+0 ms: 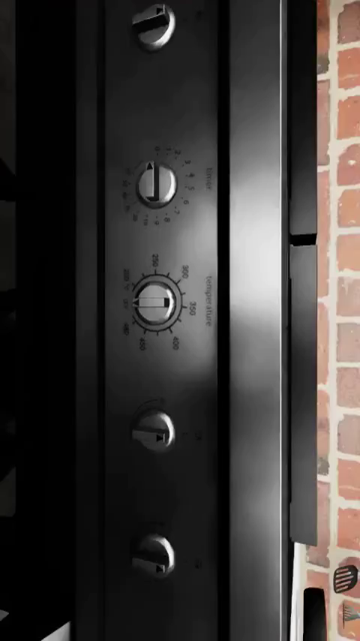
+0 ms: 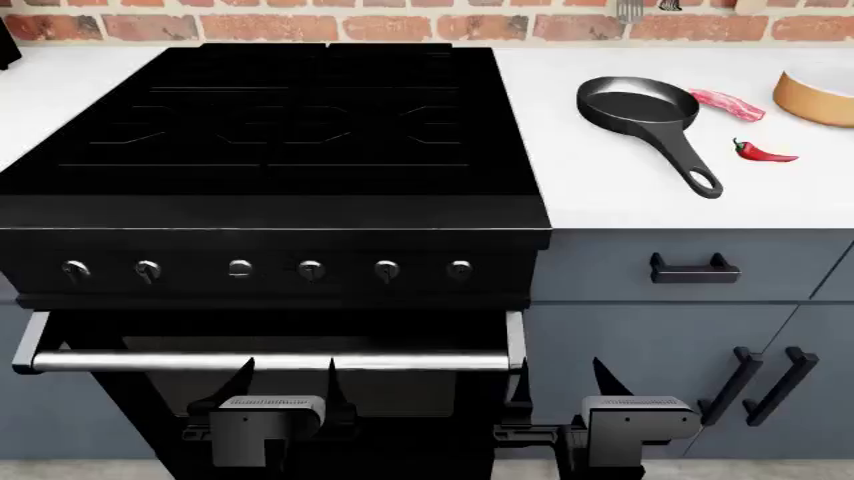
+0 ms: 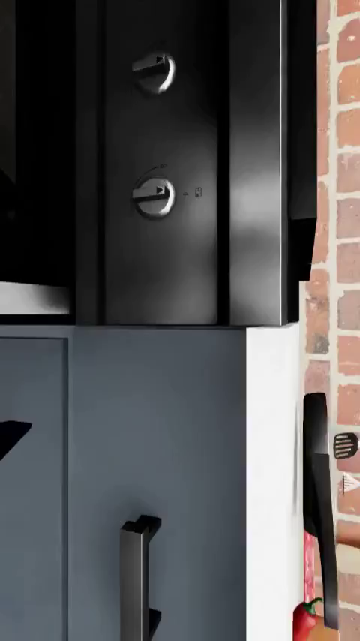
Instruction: Place both pans onto different burners. Then place the chili pepper and the bacon on different pans.
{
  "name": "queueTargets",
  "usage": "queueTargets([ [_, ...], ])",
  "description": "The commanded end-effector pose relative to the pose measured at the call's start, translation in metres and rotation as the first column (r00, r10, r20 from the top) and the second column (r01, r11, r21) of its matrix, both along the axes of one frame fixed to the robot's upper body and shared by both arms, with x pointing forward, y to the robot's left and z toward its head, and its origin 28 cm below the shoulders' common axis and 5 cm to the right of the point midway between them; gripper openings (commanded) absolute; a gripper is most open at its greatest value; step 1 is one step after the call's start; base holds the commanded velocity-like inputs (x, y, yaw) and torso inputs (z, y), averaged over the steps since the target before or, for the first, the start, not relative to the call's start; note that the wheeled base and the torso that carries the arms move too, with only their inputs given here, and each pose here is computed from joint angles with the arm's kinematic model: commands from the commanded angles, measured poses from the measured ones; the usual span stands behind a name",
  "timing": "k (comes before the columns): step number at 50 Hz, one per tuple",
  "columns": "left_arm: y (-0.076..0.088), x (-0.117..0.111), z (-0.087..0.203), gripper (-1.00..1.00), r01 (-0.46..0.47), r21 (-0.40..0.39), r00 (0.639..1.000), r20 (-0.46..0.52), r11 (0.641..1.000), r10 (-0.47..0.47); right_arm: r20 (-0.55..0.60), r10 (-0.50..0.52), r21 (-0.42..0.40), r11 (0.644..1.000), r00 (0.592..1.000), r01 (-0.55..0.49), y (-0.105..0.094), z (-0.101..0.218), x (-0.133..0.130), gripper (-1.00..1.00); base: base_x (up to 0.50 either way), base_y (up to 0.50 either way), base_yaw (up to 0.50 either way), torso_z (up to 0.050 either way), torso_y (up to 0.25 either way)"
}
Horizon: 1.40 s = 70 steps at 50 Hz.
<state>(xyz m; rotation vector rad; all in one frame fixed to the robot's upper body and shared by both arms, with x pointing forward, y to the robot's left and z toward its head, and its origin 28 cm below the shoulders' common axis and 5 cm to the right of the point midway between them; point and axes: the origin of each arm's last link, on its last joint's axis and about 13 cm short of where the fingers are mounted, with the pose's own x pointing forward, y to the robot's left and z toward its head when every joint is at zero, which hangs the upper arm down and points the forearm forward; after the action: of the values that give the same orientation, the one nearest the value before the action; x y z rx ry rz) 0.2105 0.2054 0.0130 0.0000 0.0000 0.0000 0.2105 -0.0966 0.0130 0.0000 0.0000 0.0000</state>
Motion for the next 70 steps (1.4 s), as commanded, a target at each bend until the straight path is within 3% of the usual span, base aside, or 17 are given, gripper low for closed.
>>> queueTargets([
  [1, 0.0001, -0.0002, 0.0002, 1.00, -0.001, 0.001, 1.000, 0.001, 1.000, 0.001, 0.002, 0.002, 0.002, 1.000, 1.000, -0.002, 0.0006, 0.0005, -0.0003, 1.00, 0.00, 0.00, 0.00, 0.000, 0.000],
  [16, -0.0003, 0.0007, 0.0003, 1.00, -0.004, 0.005, 1.000, 0.003, 1.000, 0.004, -0.006, 0.006, 0.006, 1.000, 1.000, -0.006, 0.0005, 0.0001, 0.0002, 1.00, 0.00, 0.00, 0.00, 0.000, 0.000],
  [70, 0.0011, 0.0009, -0.0014, 1.00, -0.007, -0.011, 1.000, -0.006, 1.000, 0.007, -0.036, -0.005, 0.045, 0.999, 0.999, 0.007, -0.0007, -0.0032, 0.0014, 1.00, 0.00, -0.50, 0.00, 0.000, 0.000],
])
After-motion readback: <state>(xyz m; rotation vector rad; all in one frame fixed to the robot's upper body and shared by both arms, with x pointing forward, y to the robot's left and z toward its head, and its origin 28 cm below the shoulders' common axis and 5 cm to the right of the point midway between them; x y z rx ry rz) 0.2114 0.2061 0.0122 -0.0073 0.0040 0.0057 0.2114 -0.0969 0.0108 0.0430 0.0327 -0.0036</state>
